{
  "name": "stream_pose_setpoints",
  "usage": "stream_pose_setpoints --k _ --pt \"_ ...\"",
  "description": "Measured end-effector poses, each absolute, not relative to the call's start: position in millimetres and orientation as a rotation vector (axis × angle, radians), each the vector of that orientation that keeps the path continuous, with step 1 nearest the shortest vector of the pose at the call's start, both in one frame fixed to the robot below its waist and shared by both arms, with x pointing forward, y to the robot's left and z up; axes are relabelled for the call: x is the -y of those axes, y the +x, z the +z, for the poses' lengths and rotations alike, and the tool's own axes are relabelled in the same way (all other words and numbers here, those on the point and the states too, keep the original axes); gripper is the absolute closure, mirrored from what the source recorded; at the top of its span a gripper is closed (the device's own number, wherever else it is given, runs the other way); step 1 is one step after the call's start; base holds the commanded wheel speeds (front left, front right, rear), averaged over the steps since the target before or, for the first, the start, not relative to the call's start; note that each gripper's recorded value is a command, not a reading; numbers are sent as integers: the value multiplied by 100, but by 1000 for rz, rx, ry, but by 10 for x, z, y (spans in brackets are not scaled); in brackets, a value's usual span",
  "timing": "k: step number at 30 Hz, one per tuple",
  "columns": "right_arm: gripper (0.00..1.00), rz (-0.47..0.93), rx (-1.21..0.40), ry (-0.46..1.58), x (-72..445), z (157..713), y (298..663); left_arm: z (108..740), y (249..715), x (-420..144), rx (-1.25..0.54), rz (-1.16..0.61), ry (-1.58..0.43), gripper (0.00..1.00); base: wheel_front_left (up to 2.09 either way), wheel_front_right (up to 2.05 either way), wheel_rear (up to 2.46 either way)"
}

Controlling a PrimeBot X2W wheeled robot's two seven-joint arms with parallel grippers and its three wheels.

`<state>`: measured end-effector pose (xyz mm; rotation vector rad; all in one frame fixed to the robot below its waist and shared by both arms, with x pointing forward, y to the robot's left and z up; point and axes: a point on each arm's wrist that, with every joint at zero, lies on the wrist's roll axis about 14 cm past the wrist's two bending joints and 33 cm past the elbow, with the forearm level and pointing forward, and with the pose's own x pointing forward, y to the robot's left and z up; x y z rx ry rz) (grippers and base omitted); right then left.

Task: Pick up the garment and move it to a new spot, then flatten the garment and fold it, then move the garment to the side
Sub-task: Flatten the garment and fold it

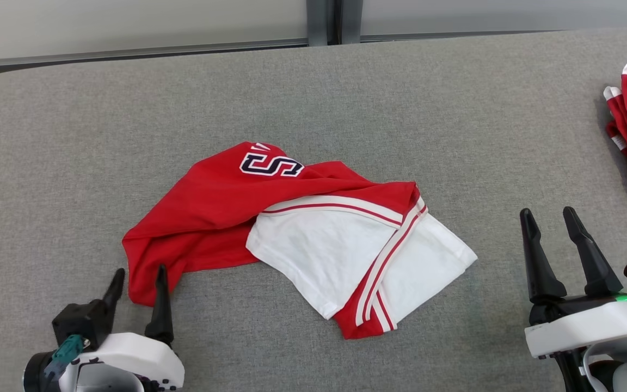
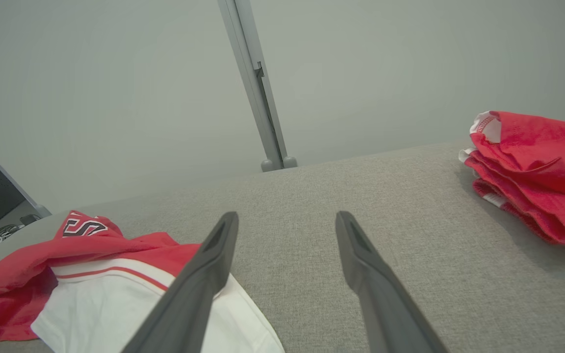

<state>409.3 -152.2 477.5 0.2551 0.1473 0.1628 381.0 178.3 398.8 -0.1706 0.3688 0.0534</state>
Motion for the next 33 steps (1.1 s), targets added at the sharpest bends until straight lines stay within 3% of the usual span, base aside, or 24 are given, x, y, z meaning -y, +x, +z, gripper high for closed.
stream_pose_setpoints --k 10,14,33 --pt "0 183 -113 218 1510 4939 4084 4847 4017 -1881 -7 66 -144 0 0 0 0" --pt "0 195 -116 209 1493 4981 3991 5077 3975 -1839 62 47 -138 0 0 0 0" --pt "0 234 -119 179 1437 5100 3825 5111 3748 -1745 41 22 -145 0 0 0 0"
